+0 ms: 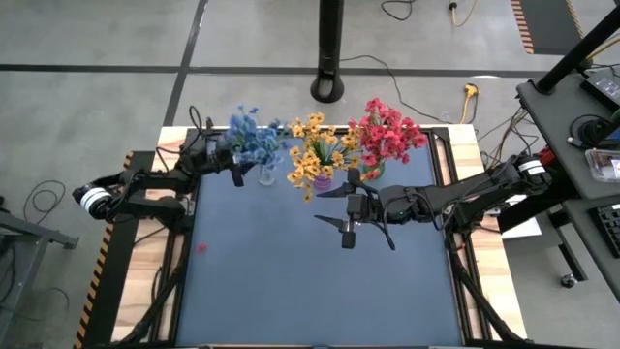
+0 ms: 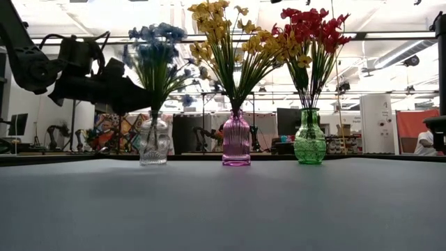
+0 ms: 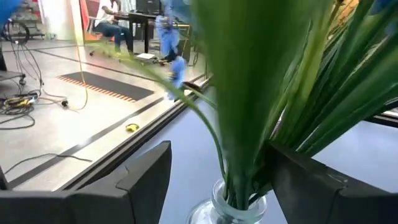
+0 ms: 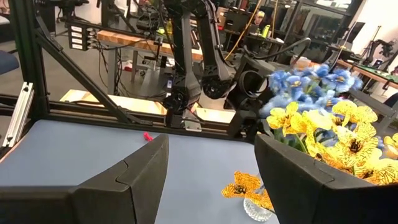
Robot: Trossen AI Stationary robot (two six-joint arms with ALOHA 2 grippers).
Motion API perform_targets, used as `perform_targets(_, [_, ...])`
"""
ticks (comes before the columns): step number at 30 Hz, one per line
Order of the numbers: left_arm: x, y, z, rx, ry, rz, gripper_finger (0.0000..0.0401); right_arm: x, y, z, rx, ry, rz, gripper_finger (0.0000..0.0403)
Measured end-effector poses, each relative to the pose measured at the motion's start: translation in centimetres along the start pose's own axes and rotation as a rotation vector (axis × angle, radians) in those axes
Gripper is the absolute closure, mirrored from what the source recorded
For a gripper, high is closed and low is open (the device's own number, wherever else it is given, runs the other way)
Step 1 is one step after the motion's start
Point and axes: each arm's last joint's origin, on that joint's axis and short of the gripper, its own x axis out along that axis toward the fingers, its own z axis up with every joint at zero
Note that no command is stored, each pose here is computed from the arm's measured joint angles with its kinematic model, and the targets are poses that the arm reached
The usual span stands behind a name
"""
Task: Sort flowers into vase by color
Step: Put the blue flowers into the transparent vase
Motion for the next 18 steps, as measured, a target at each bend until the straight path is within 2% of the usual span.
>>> perform_targets(18, [-1.1,0.2,-0.1,-0.089,0.071,0.030,0.0161,0.0,0.0,-0.1,-0.008,0.008,0.001,0.0172])
